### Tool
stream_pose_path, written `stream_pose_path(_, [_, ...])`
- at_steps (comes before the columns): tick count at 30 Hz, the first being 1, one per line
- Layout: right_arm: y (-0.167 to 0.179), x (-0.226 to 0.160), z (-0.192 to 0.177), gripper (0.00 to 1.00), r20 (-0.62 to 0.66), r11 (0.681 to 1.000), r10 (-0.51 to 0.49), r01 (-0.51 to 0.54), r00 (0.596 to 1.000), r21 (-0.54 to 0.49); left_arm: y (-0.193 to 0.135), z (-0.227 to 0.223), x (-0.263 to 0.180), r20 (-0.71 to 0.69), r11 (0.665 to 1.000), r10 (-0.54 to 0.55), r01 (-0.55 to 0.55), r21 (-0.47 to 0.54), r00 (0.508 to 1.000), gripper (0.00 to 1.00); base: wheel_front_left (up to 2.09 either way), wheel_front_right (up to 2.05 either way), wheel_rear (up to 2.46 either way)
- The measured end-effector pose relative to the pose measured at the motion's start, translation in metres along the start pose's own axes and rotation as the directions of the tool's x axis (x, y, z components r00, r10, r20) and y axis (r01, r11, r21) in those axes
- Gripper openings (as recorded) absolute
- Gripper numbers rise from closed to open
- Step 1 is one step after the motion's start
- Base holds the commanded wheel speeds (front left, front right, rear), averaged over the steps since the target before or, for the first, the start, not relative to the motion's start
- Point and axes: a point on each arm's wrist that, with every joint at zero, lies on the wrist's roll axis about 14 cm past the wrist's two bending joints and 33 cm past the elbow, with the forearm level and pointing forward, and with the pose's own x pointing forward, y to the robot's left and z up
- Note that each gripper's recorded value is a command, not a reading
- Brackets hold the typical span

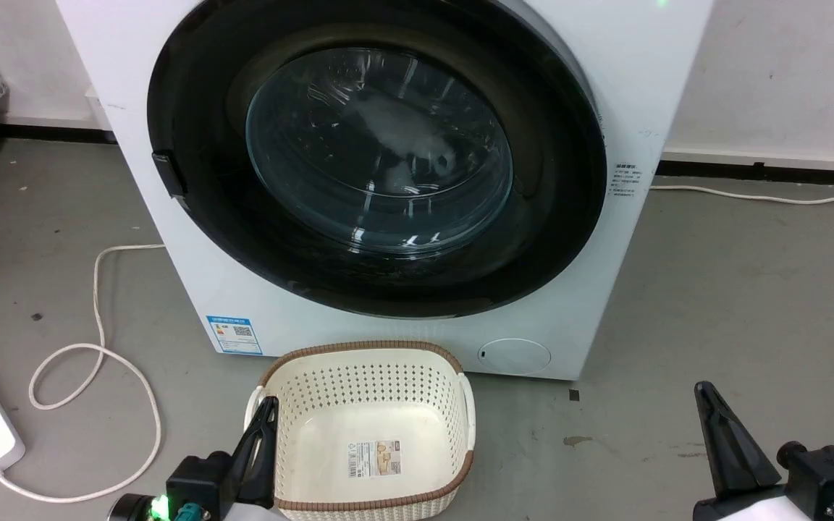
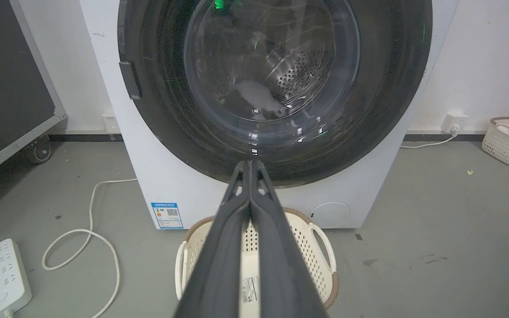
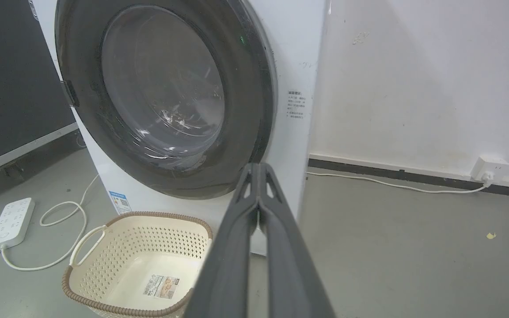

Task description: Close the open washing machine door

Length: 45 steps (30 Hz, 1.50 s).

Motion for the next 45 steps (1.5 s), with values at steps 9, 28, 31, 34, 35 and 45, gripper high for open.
stream_pose_path(9, [0.003,0.002,-0.002,0.0,-0.02,1.0,0.011,-0.011,1.0,-0.006,0.003,0.003,0.003,-0.002,1.0,0.008,-0.008,0.009,1.0,0.0,0.0,0.0,0.0])
stream_pose_path(28, [0.009,0.007,-0.006,0.0,-0.051,0.999,0.029,-0.029,0.998,-0.014,0.009,0.005,0.005,-0.019,0.999,0.035,-0.034,0.023,0.999,0.0,0.0,0.0,0.0])
stream_pose_path(31, [0.01,0.007,-0.006,0.0,-0.055,0.999,0.032,-0.033,0.998,-0.017,0.011,0.005,0.005,-0.023,0.999,0.04,-0.04,0.024,0.999,0.0,0.0,0.0,0.0])
stream_pose_path(34, [0.011,0.01,-0.004,0.0,-0.053,0.999,0.035,-0.037,0.998,-0.021,0.012,0.004,0.005,-0.027,0.999,0.046,-0.045,0.024,0.999,0.0,0.0,0.0,0.0])
stream_pose_path(35, [0.011,0.01,-0.004,0.0,-0.054,0.999,0.036,-0.038,0.998,-0.021,0.013,0.004,0.005,-0.029,0.999,0.048,-0.047,0.024,0.998,0.0,0.0,0.0,0.0])
stream_pose_path(45, [0.014,0.013,-0.005,0.0,-0.067,0.999,0.045,-0.047,0.997,-0.024,0.016,0.006,0.006,-0.035,0.998,0.06,-0.059,0.033,0.998,0.0,0.0,0.0,0.0])
